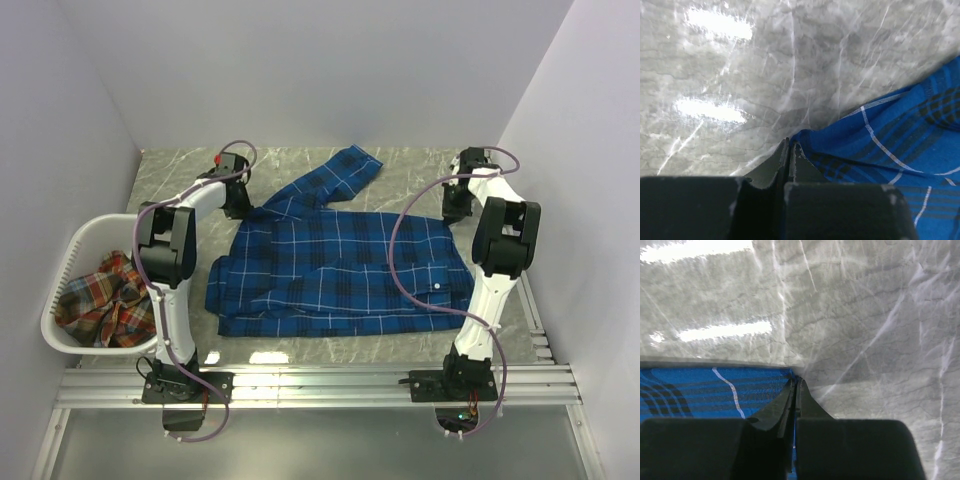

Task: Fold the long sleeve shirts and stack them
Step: Fold the shirt

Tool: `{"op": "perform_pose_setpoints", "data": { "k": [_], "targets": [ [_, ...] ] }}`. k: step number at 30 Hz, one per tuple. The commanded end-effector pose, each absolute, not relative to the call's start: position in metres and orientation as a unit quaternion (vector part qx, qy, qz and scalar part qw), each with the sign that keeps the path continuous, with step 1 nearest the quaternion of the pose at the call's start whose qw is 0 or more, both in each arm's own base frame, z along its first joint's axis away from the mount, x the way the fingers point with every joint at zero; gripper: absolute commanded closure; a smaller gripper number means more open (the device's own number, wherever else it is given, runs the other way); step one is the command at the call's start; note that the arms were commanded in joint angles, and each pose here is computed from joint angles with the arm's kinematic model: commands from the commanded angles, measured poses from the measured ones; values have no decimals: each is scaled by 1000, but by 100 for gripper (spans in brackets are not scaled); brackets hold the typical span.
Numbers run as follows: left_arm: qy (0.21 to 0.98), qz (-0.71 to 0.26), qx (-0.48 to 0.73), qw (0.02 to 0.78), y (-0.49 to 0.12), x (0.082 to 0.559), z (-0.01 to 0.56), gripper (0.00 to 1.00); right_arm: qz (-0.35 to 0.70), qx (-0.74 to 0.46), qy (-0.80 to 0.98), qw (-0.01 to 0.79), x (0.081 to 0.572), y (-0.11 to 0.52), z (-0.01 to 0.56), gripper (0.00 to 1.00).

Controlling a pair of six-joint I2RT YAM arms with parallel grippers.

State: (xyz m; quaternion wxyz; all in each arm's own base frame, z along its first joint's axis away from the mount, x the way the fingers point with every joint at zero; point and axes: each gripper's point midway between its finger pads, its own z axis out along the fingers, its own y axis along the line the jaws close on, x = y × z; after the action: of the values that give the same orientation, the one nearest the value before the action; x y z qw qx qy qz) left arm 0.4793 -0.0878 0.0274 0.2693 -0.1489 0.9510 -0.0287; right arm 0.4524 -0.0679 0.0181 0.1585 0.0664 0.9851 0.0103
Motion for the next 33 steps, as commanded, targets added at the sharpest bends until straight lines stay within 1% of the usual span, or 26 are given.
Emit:
{"op": "perform_pose_setpoints", "data": {
  "k": [1, 8, 11, 12, 14, 15, 19, 22, 24, 26, 27, 29, 30, 33],
  "targets": [
    [934, -43, -155, 319, -81, 493, 65, 100, -17, 80, 970, 228, 476, -82, 58, 100],
    [923, -62, -142, 351, -87, 506, 87, 100, 0, 95, 958, 272, 484, -77, 78, 100],
    [919, -69, -141, 362, -88, 510, 98, 100, 13, 123, 947, 296, 484, -72, 90, 100],
    [917, -76, -137, 366, -91, 510, 103, 100, 17, 131, 939, 317, 489, -71, 100, 100],
    [917, -78, -137, 367, -90, 509, 105, 100, 20, 144, 934, 326, 486, -71, 101, 100],
    [914, -77, -139, 374, -89, 509, 109, 99, 23, 150, 927, 343, 490, -70, 109, 100],
    [909, -77, -137, 385, -87, 504, 116, 99, 24, 178, 918, 353, 486, -73, 110, 100],
    [906, -81, -132, 394, -86, 498, 122, 99, 48, 195, 911, 362, 479, -70, 107, 100],
    [901, -82, -131, 405, -86, 495, 133, 100, 64, 203, 897, 388, 482, -66, 119, 100],
    [903, -77, -133, 402, -83, 488, 131, 99, 74, 215, 893, 389, 475, -63, 114, 100],
    [901, -77, -133, 406, -82, 484, 136, 99, 79, 212, 886, 404, 476, -62, 123, 100],
    [905, -65, -136, 398, -76, 474, 130, 100, 79, 224, 885, 400, 467, -61, 117, 100],
    [902, -65, -136, 404, -75, 471, 136, 99, 80, 225, 877, 416, 468, -62, 125, 100],
    [902, -69, -137, 404, -74, 458, 135, 100, 85, 245, 863, 434, 461, -63, 128, 100]
  ]
}}
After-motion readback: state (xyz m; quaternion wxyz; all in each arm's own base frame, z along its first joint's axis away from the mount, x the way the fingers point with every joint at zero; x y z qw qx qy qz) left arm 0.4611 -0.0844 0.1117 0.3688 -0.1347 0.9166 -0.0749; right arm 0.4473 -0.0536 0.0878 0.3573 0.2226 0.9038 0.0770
